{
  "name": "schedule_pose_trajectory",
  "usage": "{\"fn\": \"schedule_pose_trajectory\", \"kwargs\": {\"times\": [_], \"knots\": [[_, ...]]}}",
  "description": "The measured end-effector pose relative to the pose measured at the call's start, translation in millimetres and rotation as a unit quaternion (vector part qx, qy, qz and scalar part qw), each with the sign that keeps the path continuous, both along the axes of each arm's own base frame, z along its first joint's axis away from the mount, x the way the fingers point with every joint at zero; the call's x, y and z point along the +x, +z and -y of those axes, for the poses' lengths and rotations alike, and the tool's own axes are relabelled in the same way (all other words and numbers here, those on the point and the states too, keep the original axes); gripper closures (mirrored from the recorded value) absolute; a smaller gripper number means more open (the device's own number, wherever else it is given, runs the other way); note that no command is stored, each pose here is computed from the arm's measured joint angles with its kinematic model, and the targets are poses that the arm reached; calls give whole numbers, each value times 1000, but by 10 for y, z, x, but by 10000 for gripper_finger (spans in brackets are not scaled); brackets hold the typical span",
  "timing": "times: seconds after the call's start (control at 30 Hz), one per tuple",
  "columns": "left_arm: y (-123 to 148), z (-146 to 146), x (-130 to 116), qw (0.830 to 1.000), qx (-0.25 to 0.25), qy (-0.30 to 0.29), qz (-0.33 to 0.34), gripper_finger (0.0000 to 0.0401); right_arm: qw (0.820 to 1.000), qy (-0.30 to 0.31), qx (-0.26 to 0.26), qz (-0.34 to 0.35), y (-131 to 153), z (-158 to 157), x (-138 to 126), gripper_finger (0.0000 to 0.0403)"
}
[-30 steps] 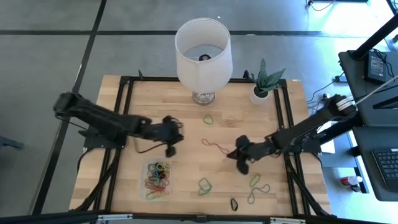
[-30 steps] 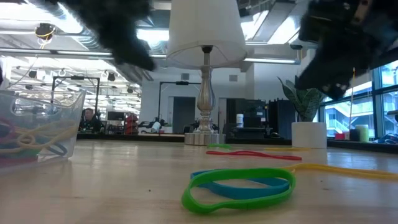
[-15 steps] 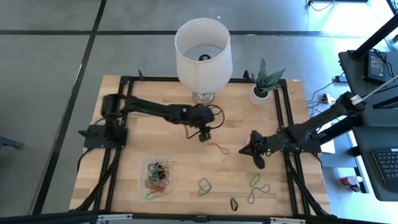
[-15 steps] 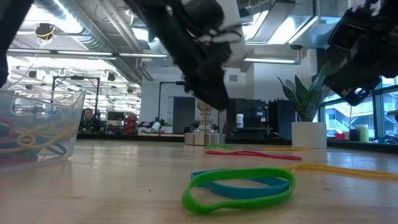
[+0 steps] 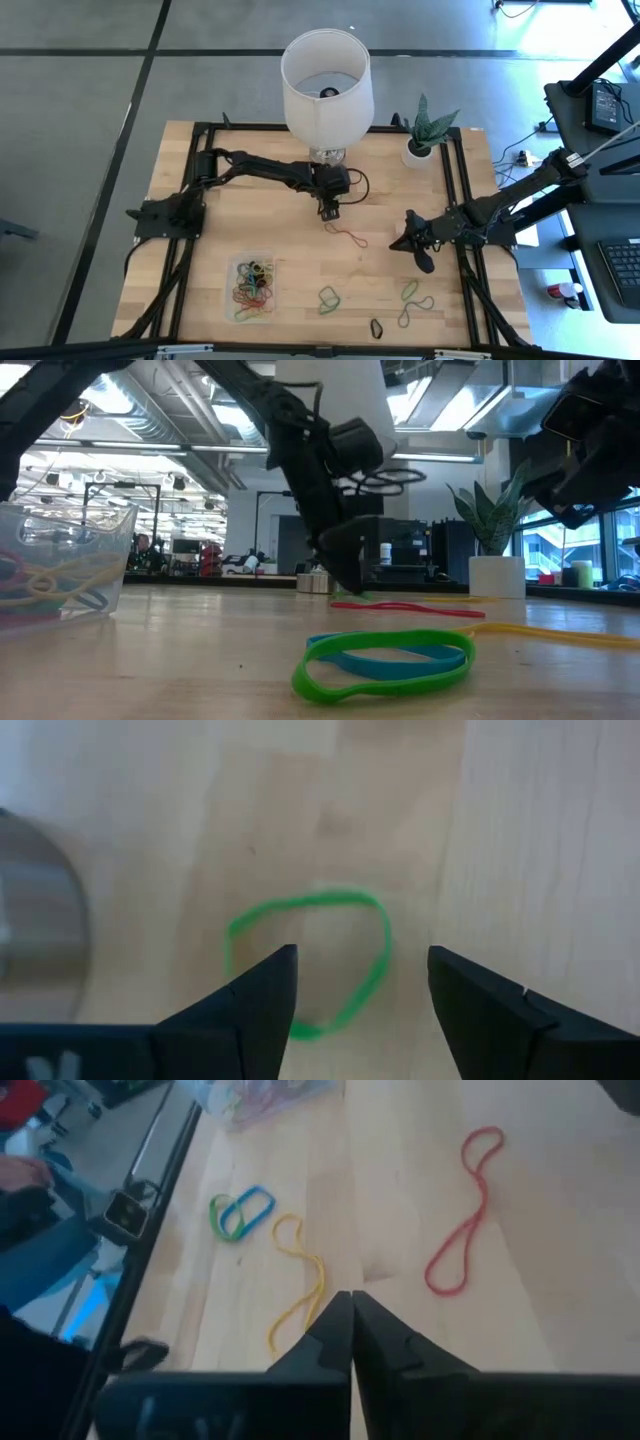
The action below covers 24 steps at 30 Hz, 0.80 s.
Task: Pick and place rubber bands into bin
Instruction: Put the green rubber band into the transparent bin
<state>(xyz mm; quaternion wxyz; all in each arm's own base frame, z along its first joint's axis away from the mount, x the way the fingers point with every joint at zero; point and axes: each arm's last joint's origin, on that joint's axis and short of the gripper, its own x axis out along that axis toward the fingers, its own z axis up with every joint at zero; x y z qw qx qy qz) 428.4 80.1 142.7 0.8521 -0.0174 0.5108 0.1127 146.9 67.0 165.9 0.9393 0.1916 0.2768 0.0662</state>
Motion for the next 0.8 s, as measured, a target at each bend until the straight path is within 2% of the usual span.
{"fn": "schedule_pose_trajectory", "kwargs": {"times": [0.13,0.2,0.3,0.4,0.5,0.6,0.8], "knots": [[-99,-1,1,1000,5,-14,-21,197,1000,1,-2,-10,-5,15,-34,397],[-132,3,-6,999,-3,-11,-31,217,1000,3,0,-9,6,19,-44,397],[-149,3,-28,999,-25,0,-40,279,1000,-2,9,-10,12,22,-50,397],[-114,5,-46,999,-32,10,-38,372,1000,-3,13,-8,16,21,-49,397],[-25,83,-92,998,-47,12,-45,395,1000,-4,13,-7,19,20,-47,397],[226,244,-178,997,-65,19,-44,397,1000,-4,14,-7,20,20,-47,397],[1046,730,-502,998,-53,35,5,398,1000,-8,13,-2,27,22,-42,397]]}}
